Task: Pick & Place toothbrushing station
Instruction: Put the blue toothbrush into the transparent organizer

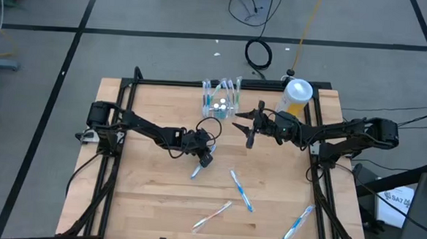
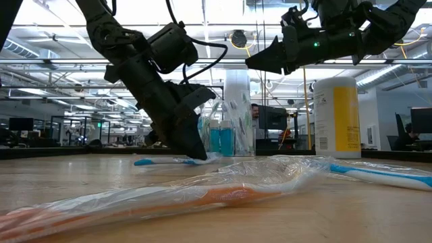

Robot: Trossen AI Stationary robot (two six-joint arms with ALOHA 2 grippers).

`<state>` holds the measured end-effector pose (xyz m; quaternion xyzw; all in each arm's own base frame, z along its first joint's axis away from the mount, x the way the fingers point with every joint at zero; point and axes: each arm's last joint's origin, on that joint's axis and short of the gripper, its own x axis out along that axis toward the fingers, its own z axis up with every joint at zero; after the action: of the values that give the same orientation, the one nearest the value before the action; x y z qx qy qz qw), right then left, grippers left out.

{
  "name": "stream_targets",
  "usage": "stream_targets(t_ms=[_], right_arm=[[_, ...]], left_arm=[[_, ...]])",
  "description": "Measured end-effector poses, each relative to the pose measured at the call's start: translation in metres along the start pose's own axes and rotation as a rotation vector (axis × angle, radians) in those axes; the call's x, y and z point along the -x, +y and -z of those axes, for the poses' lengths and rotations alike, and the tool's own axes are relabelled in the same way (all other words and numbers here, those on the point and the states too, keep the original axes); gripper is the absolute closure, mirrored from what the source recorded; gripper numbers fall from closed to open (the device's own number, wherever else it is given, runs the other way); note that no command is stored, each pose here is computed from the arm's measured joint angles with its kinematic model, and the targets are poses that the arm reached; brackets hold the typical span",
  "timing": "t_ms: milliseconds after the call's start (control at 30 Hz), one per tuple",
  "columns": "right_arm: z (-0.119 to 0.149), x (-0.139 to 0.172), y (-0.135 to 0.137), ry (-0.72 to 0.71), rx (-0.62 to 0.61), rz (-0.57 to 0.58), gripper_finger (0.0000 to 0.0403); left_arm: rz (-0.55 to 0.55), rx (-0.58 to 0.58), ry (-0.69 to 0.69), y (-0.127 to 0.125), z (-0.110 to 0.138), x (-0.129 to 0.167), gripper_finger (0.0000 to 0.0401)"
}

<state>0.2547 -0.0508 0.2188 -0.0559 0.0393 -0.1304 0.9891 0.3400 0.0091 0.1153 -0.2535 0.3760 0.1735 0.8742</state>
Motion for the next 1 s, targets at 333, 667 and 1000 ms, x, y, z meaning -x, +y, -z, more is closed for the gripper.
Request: stream_targets(t_ms=[333, 667, 1000], right_arm=[[0.0, 0.0, 0.0, 0.0, 0.0, 0.0, 0.0236], [0.0, 0.0, 0.0, 0.0, 0.003, 0.002, 0.0236], [0.0, 0.0, 0.0, 0.0, 0.004, 0.003, 0.0236]], left_arm=[[0.021, -0.066, -0.039, -0.002, -0.003, 0.001, 0.0396], [0.034, -0.13, -0.146, -0.011, -0.019, 0.024, 0.0397], [-0.008, -0.2, -0.36, -0.018, -0.047, 0.068, 0.0397]])
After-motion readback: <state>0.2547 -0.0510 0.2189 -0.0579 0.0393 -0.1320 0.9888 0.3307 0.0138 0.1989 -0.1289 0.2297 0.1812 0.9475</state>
